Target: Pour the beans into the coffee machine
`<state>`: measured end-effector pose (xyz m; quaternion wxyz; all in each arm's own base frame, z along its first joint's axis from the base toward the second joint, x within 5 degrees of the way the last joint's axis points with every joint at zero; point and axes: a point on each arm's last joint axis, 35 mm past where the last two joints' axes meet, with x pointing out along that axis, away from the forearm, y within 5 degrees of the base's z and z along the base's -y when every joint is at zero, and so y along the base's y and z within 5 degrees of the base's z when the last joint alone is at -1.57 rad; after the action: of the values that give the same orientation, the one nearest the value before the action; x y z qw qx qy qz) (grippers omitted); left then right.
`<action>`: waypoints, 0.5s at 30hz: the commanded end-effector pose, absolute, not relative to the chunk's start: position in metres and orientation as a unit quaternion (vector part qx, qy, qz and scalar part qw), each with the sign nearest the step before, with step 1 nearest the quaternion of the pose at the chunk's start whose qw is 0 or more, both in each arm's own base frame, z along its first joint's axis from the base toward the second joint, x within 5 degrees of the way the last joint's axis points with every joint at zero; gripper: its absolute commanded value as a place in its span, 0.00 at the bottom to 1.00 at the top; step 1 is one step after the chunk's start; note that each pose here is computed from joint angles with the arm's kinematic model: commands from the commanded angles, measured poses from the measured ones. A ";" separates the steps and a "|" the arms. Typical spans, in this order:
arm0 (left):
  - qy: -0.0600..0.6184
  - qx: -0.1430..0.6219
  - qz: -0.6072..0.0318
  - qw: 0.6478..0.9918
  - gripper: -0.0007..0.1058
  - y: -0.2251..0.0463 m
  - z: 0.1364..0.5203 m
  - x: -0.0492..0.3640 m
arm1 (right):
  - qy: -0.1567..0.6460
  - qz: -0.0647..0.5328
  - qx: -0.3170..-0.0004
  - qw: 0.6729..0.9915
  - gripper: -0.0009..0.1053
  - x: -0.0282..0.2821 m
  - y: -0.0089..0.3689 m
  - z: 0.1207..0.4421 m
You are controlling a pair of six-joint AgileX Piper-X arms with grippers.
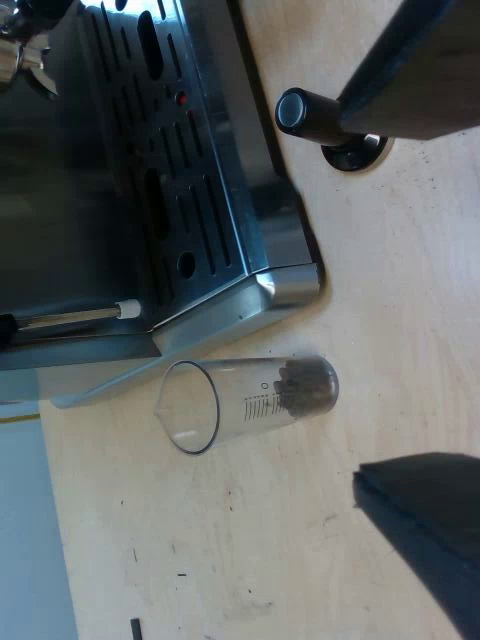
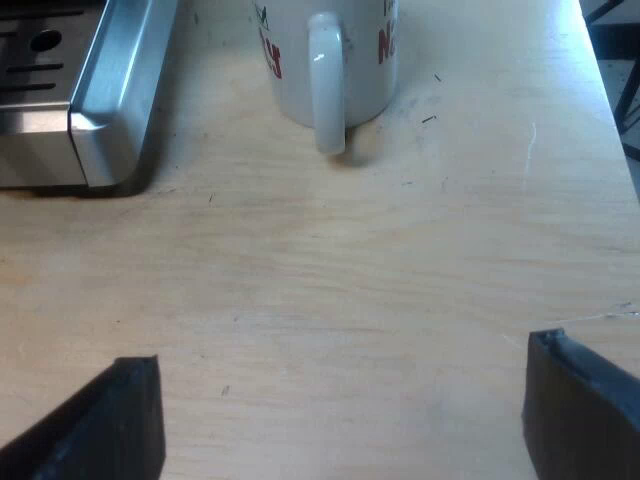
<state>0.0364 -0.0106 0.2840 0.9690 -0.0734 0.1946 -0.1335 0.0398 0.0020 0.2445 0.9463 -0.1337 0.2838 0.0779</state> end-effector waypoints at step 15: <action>0.145 -0.073 -0.132 0.978 0.64 -0.010 0.308 0.032 | 0.236 0.070 -0.141 0.959 0.75 0.026 0.003 0.283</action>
<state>0.0312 -0.0101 0.3020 0.9755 -0.0715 0.1568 -0.1368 0.0269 0.0026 0.2778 0.9577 -0.1379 0.2423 0.0712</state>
